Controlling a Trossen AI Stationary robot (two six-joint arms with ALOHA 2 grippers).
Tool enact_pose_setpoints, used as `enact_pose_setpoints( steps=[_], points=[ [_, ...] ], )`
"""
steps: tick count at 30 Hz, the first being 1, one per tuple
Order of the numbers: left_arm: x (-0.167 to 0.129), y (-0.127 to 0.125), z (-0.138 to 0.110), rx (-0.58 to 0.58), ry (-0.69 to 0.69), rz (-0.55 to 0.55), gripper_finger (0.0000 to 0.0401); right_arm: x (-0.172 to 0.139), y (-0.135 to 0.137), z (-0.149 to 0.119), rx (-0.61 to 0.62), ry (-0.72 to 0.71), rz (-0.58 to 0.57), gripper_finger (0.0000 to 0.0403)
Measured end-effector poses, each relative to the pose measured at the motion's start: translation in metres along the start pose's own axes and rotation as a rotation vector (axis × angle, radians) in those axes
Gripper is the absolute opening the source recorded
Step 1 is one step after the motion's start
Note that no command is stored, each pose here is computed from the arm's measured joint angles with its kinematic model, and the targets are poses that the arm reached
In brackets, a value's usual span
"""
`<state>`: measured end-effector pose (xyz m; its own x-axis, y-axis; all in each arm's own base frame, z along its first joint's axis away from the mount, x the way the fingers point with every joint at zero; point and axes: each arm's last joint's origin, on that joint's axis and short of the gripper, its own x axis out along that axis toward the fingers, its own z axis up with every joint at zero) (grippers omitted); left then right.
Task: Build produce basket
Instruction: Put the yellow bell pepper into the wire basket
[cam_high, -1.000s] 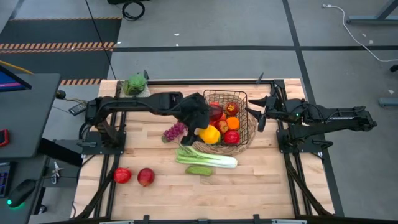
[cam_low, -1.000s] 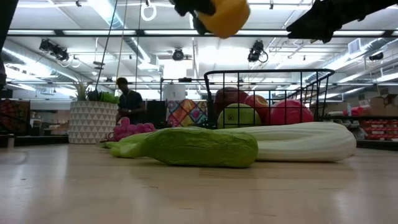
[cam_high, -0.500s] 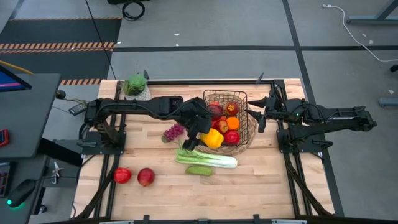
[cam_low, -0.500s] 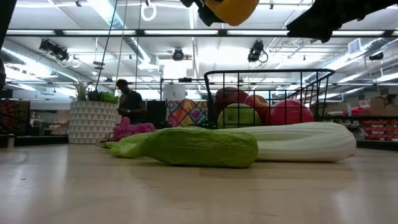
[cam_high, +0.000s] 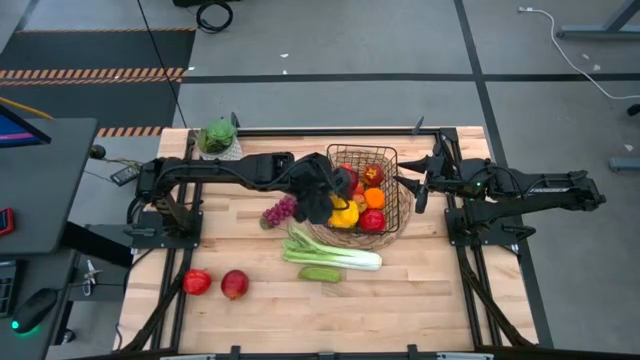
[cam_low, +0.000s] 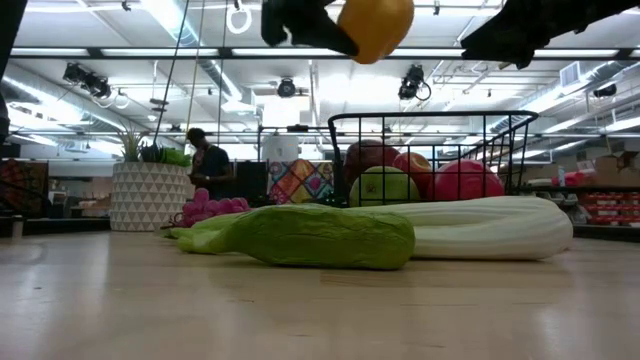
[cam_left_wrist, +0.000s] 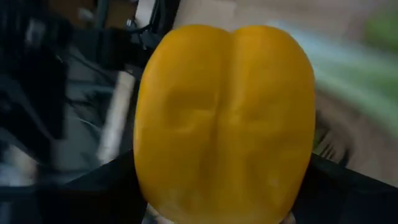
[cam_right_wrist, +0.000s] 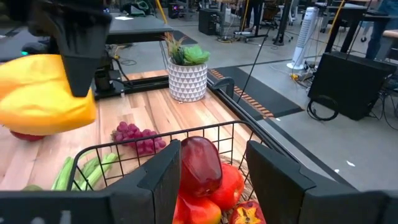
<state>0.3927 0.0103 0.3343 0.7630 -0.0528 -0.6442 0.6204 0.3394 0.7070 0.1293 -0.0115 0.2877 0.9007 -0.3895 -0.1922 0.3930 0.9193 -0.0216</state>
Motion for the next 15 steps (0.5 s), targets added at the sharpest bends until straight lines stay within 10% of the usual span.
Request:
enact_pose_setpoints(
  steps=[15],
  points=[
    [-0.0001, 0.0082, 0.0057, 1.068, 0.113, 0.084, 0.0307, 0.0, 0.0, 0.0, -0.01, 0.0, 0.0, 0.0187]
  ],
)
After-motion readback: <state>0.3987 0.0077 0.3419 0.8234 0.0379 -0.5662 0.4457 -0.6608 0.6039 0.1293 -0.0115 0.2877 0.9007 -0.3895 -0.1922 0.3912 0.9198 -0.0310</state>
